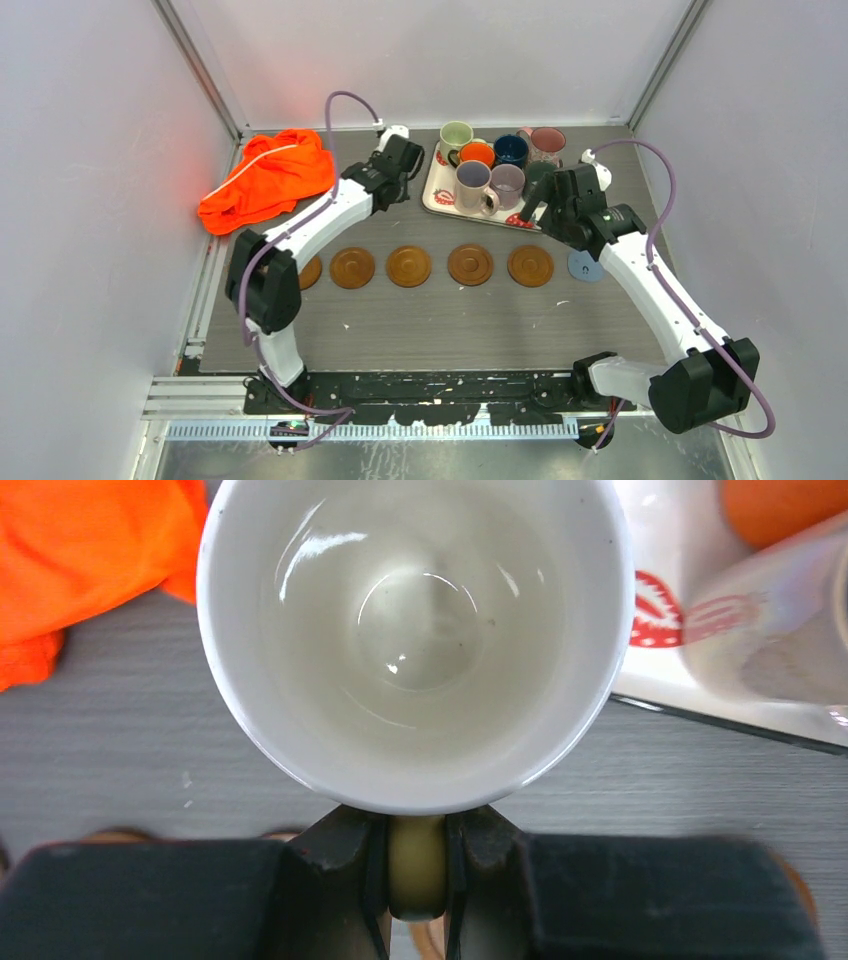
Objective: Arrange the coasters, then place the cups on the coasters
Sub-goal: Pick up the cup from the tray, then place the cup on the coaster.
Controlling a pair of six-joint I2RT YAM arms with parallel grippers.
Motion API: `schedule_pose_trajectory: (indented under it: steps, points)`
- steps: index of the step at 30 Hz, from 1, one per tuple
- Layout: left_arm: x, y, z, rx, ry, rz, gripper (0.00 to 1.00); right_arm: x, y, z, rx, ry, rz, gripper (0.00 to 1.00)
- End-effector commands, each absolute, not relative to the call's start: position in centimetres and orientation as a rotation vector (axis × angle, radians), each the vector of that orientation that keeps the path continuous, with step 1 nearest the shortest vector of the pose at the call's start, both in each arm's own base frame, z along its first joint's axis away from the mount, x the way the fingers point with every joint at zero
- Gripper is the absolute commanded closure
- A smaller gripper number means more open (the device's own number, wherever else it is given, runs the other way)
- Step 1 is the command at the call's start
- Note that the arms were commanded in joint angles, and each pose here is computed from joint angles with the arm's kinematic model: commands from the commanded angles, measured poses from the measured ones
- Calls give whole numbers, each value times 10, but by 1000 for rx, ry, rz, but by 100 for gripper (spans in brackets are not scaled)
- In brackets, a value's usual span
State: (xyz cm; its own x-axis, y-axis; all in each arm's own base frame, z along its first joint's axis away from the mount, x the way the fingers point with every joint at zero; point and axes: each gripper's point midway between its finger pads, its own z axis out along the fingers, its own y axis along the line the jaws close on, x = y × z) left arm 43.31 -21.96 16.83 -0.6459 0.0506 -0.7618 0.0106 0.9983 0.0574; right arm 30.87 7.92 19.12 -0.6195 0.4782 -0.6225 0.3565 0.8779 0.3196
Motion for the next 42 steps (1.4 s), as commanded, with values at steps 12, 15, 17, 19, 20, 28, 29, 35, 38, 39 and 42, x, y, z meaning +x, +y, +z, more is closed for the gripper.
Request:
schedule_pose_trajectory:
  steps: [12, 15, 17, 19, 20, 28, 29, 35, 38, 39, 42]
  points:
    - [377, -73, 206, -460, 2093, 225, 100, 309, 101, 188, 482, 2330, 273, 0]
    - [364, -48, 200, -533, 2084, 266, 100, 307, 105, 186, 464, 2343, 273, 0]
    - [355, -30, 195, -589, 2077, 287, 100, 306, 109, 186, 450, 2349, 271, 0]
    - [345, -13, 190, -643, 2070, 312, 100, 305, 112, 186, 434, 2353, 266, 0]
    - [341, -4, 188, -669, 2064, 325, 100, 305, 114, 186, 423, 2358, 263, 0]
    - [305, 61, 176, -855, 2046, 463, 100, 306, 128, 185, 378, 2374, 271, 0]
    - [302, 67, 174, -876, 2040, 477, 100, 306, 130, 185, 370, 2376, 273, 0]
    - [289, 93, 163, -986, 2018, 566, 100, 305, 142, 186, 318, 2394, 286, 0]
    - [287, 107, 154, -1062, 2011, 566, 100, 304, 146, 189, 297, 2390, 284, 0]
    - [287, 110, 152, -1080, 2009, 561, 100, 304, 147, 190, 293, 2389, 286, 0]
    - [287, 118, 143, -1127, 2010, 554, 100, 304, 148, 190, 288, 2389, 288, 0]
